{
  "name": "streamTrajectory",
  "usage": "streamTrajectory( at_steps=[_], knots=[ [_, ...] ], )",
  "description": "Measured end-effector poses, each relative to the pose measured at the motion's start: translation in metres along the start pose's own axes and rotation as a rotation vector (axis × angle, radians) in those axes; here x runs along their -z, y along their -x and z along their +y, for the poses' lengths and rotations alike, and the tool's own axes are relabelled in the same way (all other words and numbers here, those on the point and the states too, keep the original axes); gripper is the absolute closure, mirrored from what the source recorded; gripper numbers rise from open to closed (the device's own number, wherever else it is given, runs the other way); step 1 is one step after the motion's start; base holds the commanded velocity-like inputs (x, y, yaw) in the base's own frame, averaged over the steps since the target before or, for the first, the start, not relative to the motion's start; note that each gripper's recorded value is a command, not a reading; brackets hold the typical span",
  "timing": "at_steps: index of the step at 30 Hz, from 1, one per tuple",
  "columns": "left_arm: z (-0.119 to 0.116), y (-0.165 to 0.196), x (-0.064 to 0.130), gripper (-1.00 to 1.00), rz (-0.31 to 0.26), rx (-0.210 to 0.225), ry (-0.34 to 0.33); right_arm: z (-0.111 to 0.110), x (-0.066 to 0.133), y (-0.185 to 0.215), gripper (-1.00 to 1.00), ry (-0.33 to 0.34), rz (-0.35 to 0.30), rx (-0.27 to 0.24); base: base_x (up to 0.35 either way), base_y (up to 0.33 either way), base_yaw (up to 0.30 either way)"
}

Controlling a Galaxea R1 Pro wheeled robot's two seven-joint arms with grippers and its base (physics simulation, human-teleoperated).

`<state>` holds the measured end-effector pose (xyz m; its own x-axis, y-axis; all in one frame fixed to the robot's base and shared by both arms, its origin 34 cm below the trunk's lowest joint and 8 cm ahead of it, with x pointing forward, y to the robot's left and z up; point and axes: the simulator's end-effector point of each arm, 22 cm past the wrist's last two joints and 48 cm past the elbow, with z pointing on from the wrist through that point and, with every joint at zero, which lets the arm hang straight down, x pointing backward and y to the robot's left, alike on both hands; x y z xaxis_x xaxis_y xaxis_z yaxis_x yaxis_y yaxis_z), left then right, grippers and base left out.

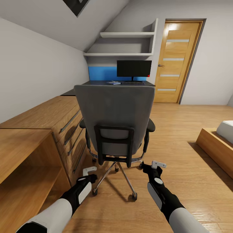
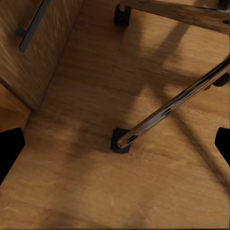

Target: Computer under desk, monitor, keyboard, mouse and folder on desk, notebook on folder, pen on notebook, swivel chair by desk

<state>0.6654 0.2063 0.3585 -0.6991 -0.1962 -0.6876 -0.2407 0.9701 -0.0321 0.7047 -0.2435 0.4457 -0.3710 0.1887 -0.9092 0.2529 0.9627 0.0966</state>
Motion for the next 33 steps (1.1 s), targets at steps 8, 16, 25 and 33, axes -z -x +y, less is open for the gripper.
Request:
streamTrajectory(
  at_steps=[8, 16, 25, 33],
  knots=[
    [0.005, 0.01, -0.001, -1.0, -0.03, 0.021, 0.002, -0.001, 0.0, -0.003, -1.0, -0.002, 0.006, 0.004, 0.001, 0.0, 0.0],
    [0.004, 0.026, 0.001, -1.0, -0.106, 0.045, 0.0, 0.0, 0.0, -0.004, -1.0, -0.001, 0.008, 0.002, 0.179, 0.0, 0.0],
    [0.003, 0.028, 0.002, -1.0, -0.11, 0.043, -0.001, 0.002, 0.001, -0.003, -1.0, 0.004, 0.005, 0.008, 0.229, 0.0, -0.045],
    [0.003, 0.03, 0.003, -1.0, -0.114, 0.045, -0.002, 0.003, 0.002, 0.0, -1.0, 0.006, 0.001, 0.008, 0.312, -0.02, -0.079]
  ],
)
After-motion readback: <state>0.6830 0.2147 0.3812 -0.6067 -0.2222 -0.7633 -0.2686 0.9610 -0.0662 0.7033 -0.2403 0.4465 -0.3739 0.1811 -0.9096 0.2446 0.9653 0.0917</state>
